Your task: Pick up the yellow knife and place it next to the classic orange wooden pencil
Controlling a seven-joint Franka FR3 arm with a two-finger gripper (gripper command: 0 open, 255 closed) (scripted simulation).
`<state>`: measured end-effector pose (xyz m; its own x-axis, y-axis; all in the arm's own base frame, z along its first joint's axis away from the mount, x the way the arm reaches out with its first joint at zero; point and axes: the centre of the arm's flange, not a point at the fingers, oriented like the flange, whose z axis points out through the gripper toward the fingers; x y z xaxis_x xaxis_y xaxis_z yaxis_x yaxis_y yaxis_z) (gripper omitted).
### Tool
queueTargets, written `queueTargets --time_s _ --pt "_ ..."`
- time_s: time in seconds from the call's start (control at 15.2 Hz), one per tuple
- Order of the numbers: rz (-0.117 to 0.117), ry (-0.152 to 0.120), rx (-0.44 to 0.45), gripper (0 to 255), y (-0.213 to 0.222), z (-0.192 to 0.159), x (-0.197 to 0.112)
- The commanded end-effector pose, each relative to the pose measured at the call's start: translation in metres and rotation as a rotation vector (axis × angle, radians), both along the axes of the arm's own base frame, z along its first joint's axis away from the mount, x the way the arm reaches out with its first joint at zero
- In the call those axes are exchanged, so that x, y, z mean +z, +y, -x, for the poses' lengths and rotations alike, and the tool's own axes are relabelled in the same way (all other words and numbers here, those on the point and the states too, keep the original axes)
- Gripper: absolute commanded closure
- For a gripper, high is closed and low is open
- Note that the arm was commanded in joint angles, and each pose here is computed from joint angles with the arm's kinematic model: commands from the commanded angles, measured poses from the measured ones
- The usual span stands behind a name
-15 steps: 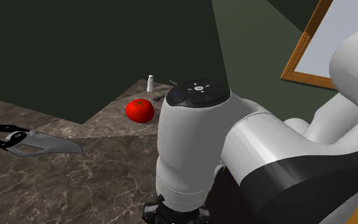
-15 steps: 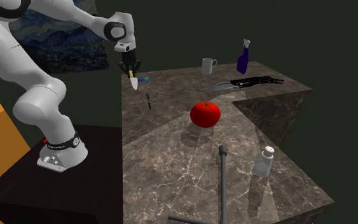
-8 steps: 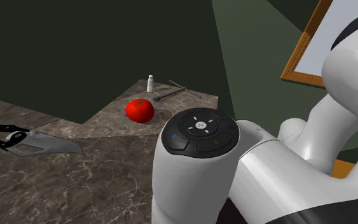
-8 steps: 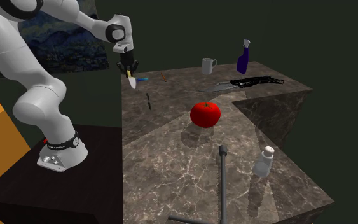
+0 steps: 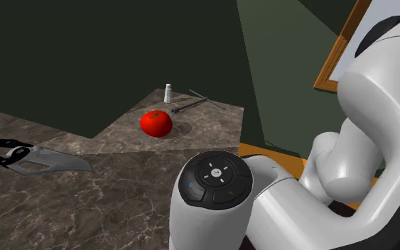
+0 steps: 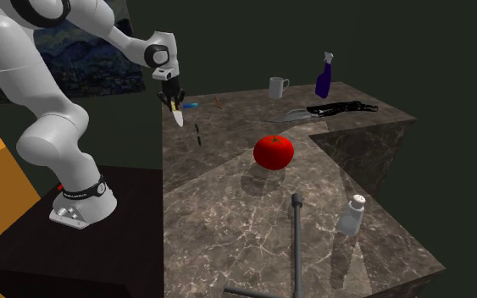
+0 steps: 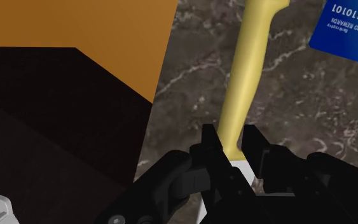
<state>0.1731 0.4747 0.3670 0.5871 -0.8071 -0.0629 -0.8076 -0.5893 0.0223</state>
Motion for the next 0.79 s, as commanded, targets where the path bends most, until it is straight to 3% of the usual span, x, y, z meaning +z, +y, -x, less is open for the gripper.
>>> queueTargets --time_s 0.0,0.53,0.59,0.73 --pt "-0.001 0.0 0.0 255 0.0001 0.0009 -0.0106" --pt "-0.001 0.0 0.0 255 0.0001 0.0009 -0.0148" --pt "-0.001 0.0 0.0 0 0.0001 0.0009 -0.0148" --pt "-0.001 0.0 0.0 0 0.0001 0.0009 -0.0148"
